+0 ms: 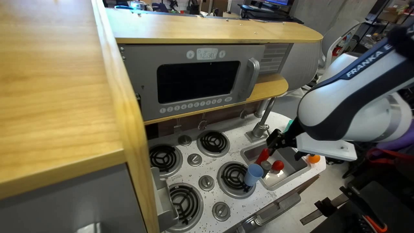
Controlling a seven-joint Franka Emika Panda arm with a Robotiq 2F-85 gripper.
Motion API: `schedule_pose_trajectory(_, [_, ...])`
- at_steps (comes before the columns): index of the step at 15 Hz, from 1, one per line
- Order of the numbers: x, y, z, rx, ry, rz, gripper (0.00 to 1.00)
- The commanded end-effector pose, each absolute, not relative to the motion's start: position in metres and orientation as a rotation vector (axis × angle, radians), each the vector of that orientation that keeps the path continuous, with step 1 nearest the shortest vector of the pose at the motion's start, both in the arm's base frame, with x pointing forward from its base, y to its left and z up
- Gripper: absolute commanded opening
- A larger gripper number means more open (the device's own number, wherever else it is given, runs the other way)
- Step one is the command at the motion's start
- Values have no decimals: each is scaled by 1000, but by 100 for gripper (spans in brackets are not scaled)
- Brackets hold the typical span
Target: Pick up the sauce bottle and put it in the sink
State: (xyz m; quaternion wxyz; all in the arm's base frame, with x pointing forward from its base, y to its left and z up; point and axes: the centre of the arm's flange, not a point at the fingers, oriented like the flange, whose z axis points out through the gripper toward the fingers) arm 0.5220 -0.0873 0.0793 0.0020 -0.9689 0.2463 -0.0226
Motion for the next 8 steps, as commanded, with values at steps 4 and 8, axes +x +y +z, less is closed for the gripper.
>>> schedule_pose_trajectory(4, [426,-95,183,-3138,275,-96,100])
schedule_pose_trajectory(8, [430,-98,170,-3149,292,-99,100])
